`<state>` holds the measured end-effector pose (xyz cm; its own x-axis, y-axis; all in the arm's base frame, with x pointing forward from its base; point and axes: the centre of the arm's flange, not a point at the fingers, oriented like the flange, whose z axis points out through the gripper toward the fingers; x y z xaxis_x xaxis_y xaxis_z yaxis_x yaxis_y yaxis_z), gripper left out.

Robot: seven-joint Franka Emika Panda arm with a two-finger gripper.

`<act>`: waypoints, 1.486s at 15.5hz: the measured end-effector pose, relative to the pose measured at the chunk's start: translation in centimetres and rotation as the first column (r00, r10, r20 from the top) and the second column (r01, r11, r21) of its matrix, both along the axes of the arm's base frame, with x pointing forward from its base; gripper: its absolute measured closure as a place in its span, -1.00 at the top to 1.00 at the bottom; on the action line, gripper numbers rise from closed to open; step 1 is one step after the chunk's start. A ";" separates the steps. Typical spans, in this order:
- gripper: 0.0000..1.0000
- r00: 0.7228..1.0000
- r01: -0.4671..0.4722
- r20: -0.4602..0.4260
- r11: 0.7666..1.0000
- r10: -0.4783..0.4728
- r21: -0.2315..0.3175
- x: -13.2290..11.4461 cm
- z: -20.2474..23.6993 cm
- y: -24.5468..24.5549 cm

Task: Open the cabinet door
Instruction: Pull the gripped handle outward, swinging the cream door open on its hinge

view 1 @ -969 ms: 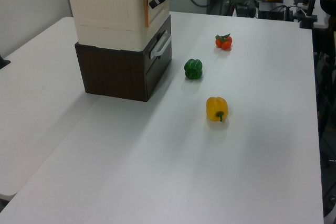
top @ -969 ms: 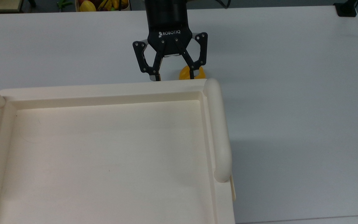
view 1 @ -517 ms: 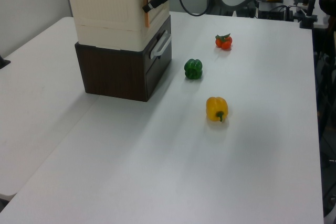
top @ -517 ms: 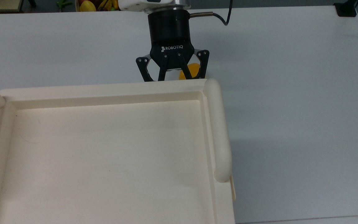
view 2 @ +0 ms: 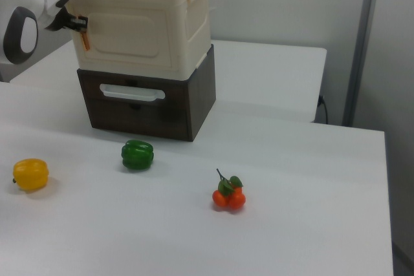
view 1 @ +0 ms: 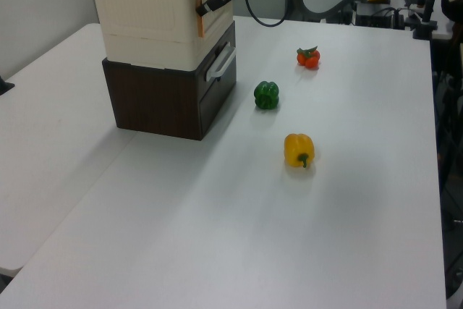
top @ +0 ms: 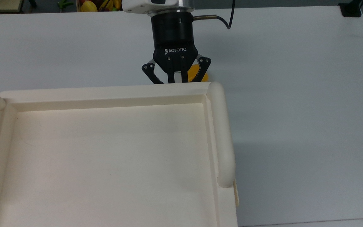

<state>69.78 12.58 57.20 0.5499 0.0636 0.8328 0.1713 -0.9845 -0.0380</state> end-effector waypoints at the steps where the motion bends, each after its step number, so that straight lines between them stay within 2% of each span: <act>1: -0.72 1.000 0.000 -0.001 1.000 0.000 0.000 -0.1 0.0 0.0; 5: -0.72 1.000 0.002 -0.019 1.000 -0.002 -0.006 -0.7 0.2 -0.2; 10: -0.72 0.987 0.006 -0.158 0.999 -0.013 -0.042 -2.7 2.1 -0.9; 14: -0.72 0.962 0.014 -0.271 0.997 -0.033 -0.070 -4.4 3.5 -1.9; 17: -0.72 0.921 0.030 -0.385 0.995 -0.065 -0.095 -6.3 4.6 -3.6; 21: -0.75 0.837 0.087 -0.529 0.988 -0.140 -0.125 -9.3 5.8 -8.0; 22: -0.74 0.811 0.108 -0.561 0.985 -0.164 -0.132 -9.9 5.8 -9.6; 23: -0.59 0.786 0.129 -0.590 0.982 -0.187 -0.140 -10.5 5.8 -11.2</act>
